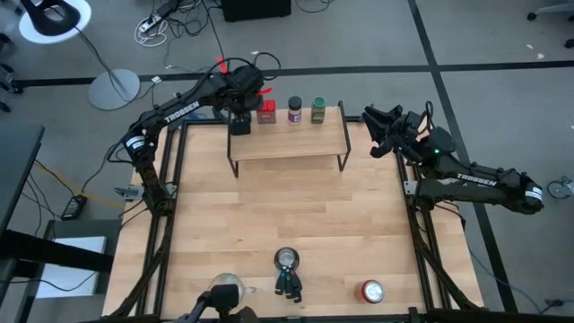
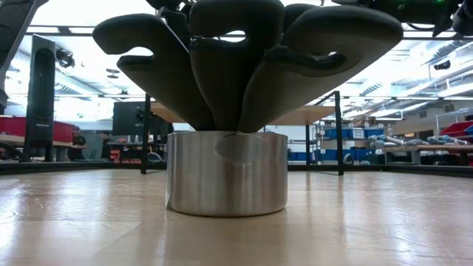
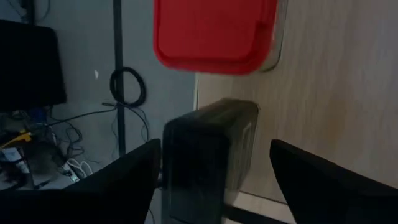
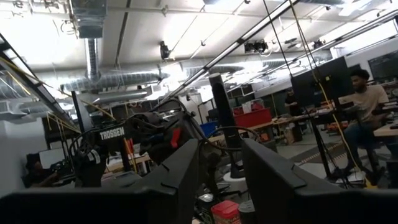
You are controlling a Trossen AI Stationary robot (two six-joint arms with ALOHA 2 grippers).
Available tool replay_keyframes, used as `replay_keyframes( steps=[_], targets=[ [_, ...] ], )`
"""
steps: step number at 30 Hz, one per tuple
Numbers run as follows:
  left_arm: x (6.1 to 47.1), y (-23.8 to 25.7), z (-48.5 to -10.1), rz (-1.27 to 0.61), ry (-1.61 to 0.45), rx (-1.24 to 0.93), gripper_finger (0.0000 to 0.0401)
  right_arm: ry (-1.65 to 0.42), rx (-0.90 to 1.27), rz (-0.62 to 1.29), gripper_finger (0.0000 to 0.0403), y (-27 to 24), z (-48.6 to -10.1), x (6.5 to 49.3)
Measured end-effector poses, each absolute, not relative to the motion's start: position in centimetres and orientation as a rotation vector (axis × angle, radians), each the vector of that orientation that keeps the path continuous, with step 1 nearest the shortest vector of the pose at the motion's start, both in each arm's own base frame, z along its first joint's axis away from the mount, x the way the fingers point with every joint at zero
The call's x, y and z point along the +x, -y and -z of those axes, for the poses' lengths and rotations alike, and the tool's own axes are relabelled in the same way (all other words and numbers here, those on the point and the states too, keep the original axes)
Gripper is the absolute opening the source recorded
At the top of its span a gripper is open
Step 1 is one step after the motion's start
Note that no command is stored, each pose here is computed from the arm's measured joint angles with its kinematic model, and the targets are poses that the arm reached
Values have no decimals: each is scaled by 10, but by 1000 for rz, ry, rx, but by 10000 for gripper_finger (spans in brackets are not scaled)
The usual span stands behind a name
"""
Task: Shelf spices
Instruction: Remove the black seasoning can from the shelf
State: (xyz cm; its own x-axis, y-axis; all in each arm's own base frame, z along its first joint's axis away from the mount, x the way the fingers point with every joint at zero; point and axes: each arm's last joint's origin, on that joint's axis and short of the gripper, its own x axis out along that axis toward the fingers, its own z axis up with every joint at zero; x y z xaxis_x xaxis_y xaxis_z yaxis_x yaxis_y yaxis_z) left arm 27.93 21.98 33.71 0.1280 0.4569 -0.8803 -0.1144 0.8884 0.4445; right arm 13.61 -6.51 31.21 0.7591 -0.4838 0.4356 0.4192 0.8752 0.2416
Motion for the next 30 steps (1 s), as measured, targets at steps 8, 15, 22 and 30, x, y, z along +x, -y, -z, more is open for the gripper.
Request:
replay_keyframes(
  steps=[8, 15, 22, 30],
  targets=[
    [278, -217, -336, -387, -1385, 252, 191, 510, 133, 495, 126, 65, -312, 136],
    [276, -213, -337, -404, -1403, 205, 117, 502, 134, 500, 126, 66, -311, 138],
    [279, -196, -363, -420, -1379, 167, 117, 485, 140, 524, 126, 68, -308, 141],
    [287, -151, -414, -269, -1182, 50, 117, 497, 140, 527, 126, 68, -309, 141]
  ],
)
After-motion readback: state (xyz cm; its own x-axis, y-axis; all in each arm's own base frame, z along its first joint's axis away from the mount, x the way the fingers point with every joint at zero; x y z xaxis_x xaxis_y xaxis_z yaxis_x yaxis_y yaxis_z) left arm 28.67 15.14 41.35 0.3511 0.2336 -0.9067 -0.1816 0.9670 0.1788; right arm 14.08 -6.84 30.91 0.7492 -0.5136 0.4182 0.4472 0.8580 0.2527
